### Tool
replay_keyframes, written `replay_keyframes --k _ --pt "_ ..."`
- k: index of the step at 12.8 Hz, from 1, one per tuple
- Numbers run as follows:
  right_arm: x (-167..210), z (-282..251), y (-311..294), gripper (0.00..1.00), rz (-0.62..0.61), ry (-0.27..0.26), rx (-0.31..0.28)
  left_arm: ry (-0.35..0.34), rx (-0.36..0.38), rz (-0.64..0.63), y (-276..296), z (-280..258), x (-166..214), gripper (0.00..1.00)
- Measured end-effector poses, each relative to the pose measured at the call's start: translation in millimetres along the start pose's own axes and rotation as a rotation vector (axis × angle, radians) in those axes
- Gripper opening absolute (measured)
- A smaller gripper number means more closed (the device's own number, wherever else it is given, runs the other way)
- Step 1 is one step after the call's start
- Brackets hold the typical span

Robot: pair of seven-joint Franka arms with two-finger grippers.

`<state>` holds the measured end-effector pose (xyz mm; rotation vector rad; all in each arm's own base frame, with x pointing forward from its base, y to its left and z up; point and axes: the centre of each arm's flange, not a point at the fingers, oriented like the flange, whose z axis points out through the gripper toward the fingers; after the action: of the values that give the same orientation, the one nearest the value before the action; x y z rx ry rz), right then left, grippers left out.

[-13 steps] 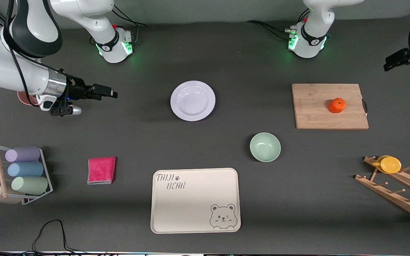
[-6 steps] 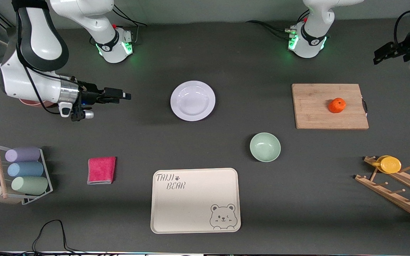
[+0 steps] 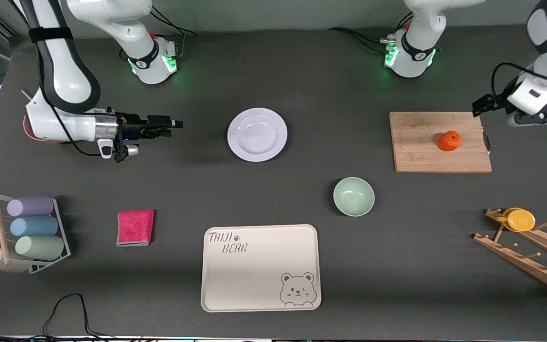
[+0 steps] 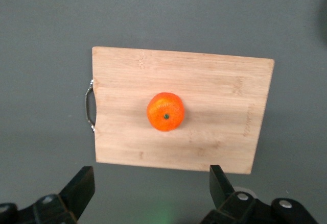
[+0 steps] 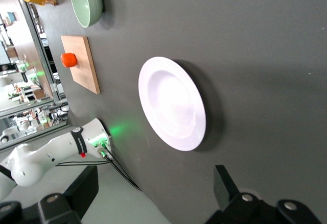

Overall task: Place orange and plate with both arms
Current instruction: 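Reach the left gripper toward the orange while the right gripper advances, then lower the left gripper and grasp the orange on the cutting board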

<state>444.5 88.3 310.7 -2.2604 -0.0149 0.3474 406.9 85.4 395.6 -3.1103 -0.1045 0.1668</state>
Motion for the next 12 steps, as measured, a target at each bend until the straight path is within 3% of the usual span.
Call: replay_keyframes --k 4,12 --pt "9 27 45 1.00 0.002 -0.013 0.087 -0.002 -0.010 -0.002 -19 81 6 1.00" --pt "6 41 68 1.00 -0.017 -0.018 0.127 -0.027 -0.010 -0.002 -12 157 8 1.00"
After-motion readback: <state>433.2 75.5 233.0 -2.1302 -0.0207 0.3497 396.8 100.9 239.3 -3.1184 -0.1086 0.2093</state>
